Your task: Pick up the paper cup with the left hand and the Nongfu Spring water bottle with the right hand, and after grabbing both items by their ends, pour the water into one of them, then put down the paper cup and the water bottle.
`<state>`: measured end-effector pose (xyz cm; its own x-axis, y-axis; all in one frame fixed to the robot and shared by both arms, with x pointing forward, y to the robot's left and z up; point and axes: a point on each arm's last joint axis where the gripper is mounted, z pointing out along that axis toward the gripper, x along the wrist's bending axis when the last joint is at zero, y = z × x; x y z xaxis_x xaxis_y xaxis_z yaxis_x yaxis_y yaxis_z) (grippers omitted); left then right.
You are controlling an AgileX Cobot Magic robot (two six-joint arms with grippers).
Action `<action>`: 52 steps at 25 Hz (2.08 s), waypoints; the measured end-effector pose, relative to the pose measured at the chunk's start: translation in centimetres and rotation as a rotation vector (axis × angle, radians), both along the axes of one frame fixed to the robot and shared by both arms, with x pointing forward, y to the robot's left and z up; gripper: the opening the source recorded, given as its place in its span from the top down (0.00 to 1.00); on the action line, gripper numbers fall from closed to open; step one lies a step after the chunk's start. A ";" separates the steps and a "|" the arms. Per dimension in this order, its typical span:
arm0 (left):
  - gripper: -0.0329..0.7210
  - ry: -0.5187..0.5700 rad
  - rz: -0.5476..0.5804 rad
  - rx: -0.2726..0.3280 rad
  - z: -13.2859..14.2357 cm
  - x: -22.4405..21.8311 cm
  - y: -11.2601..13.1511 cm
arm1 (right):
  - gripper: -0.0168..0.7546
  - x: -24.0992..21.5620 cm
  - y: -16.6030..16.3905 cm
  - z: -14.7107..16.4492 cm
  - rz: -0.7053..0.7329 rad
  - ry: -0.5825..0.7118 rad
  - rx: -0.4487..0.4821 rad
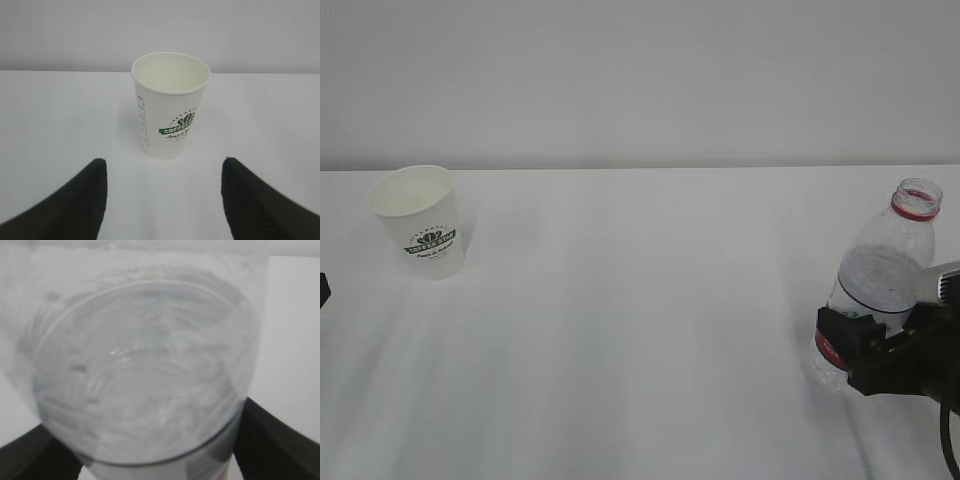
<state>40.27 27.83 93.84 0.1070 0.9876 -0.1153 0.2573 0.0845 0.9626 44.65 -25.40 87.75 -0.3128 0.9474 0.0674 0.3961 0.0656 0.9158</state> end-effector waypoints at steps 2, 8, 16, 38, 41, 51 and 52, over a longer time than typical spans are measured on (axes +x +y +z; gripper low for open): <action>0.27 -0.002 0.000 0.000 0.0 0.0 0.0 | 0.16 0.0 0.0 0.0 0.001 0.000 -0.001; 0.27 -0.004 0.000 0.000 0.0 0.0 0.0 | 0.22 0.1 0.0 0.0 0.000 -0.003 -0.001; 0.27 -0.004 -0.007 0.003 0.0 0.0 -0.1 | 0.34 0.0 0.3 0.0 0.038 -0.005 -0.003; 0.27 -0.004 -0.007 0.003 0.0 0.0 -0.1 | 0.35 -1.5 0.3 1.9 0.064 -0.046 -0.002; 0.27 -0.005 -0.018 0.008 0.0 0.0 -0.1 | 0.35 -1.4 0.2 1.8 0.052 -0.044 0.000; 0.27 -0.006 -0.033 0.014 0.0 0.0 -0.3 | 0.35 0.2 0.2 2.5 0.029 -0.078 0.004; 0.27 -0.006 -0.034 0.015 0.0 0.0 -0.3 | 0.35 0.3 0.2 2.5 0.029 -0.081 0.004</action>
